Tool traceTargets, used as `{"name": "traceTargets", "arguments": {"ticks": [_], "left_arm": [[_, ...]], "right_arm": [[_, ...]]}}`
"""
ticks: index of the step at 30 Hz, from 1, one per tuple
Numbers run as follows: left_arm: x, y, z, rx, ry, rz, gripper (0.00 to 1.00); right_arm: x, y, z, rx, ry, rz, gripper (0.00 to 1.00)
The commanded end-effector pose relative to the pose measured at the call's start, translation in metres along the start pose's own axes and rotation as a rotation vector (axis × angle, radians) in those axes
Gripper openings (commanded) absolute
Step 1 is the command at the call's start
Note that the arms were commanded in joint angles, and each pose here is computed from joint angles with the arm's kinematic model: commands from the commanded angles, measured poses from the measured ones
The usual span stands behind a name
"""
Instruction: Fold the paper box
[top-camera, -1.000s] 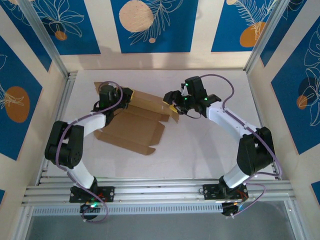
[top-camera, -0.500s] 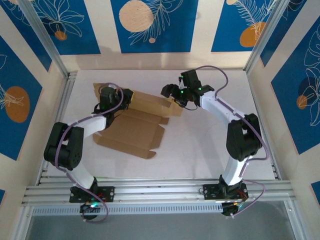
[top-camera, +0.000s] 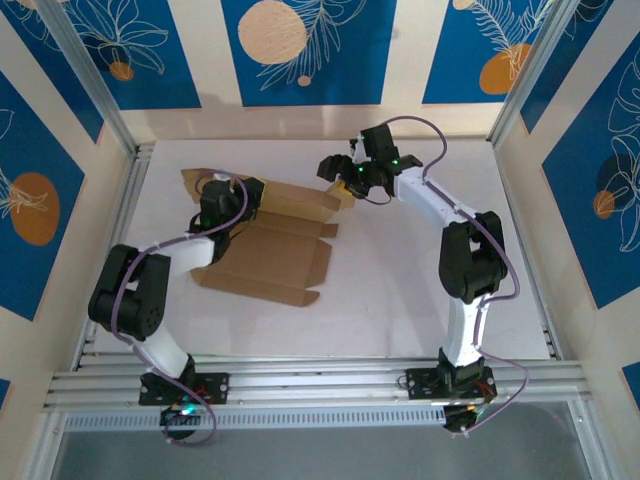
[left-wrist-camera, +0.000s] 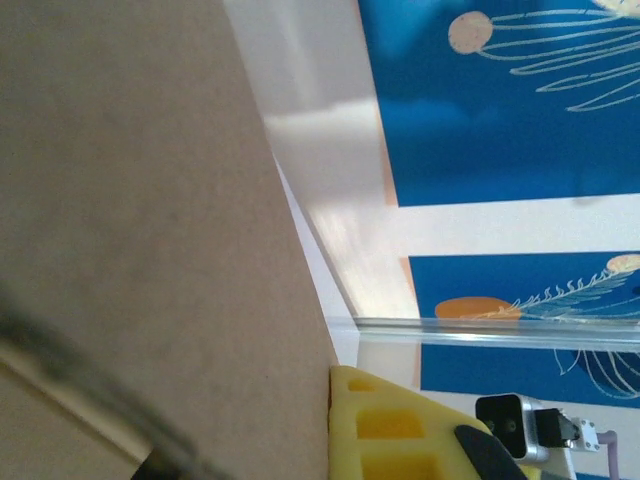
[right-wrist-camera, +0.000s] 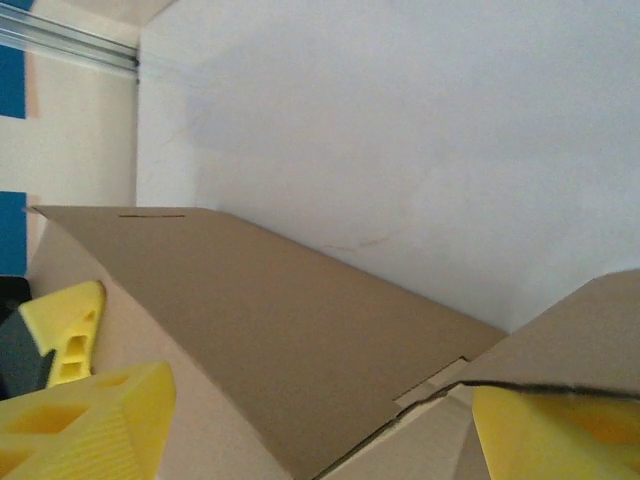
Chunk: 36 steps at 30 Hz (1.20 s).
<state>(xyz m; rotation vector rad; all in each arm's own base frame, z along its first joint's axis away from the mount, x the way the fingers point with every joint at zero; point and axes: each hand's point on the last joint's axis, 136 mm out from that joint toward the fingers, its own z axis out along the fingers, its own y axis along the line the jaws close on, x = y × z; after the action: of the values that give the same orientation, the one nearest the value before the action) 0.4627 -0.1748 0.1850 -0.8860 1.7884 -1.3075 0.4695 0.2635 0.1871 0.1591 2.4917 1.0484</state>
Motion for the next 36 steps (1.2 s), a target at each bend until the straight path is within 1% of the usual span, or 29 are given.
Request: {"name": "traceTargets", "arguments": {"ticks": [1, 3, 5, 8, 11, 13, 16, 21, 24, 27, 31, 33, 36], "left_arm": [[0.006, -0.009, 0.001, 0.04, -0.023, 0.013, 0.0], [0.01, -0.01, 0.002, 0.044, -0.032, 0.001, 0.0], [0.019, -0.006, 0.004, 0.019, -0.026, -0.013, 0.0], [0.025, 0.006, 0.002, -0.038, -0.051, -0.058, 0.0], [0.022, 0.021, -0.006, -0.161, -0.106, -0.102, 0.0], [0.017, 0.028, -0.018, -0.292, -0.155, -0.113, 0.0], [0.011, 0.015, -0.025, -0.371, -0.202, -0.069, 0.0], [0.012, 0.013, -0.019, -0.387, -0.215, -0.145, 0.0], [0.01, 0.008, -0.02, -0.408, -0.222, -0.155, 0.0], [0.01, 0.005, -0.019, -0.398, -0.224, -0.172, 0.0], [0.011, 0.015, -0.018, -0.416, -0.228, -0.185, 0.0], [0.011, 0.024, -0.017, -0.432, -0.227, -0.199, 0.0], [0.01, 0.031, -0.014, -0.446, -0.229, -0.209, 0.0]], "right_arm": [[-0.027, 0.027, -0.002, -0.097, -0.028, -0.092, 0.79], [-0.034, 0.028, 0.002, -0.1, -0.012, -0.112, 0.78], [-0.039, 0.028, 0.004, -0.104, 0.018, -0.111, 0.78], [-0.038, 0.033, 0.003, -0.095, 0.039, -0.152, 0.78], [-0.036, 0.031, -0.006, -0.064, 0.03, -0.163, 0.77], [-0.036, 0.03, -0.017, -0.045, 0.021, -0.166, 0.76], [-0.036, 0.024, -0.032, -0.005, 0.016, -0.146, 0.75], [-0.038, 0.029, -0.059, -0.024, 0.004, -0.094, 0.75], [-0.04, 0.036, -0.076, -0.046, -0.004, -0.062, 0.75], [-0.037, 0.042, -0.09, -0.044, -0.01, -0.06, 0.73], [-0.018, 0.037, -0.086, -0.008, 0.053, -0.003, 0.66], [-0.007, 0.03, -0.078, 0.016, 0.092, 0.045, 0.65], [0.0, 0.022, -0.065, 0.04, 0.126, 0.085, 0.64]]}}
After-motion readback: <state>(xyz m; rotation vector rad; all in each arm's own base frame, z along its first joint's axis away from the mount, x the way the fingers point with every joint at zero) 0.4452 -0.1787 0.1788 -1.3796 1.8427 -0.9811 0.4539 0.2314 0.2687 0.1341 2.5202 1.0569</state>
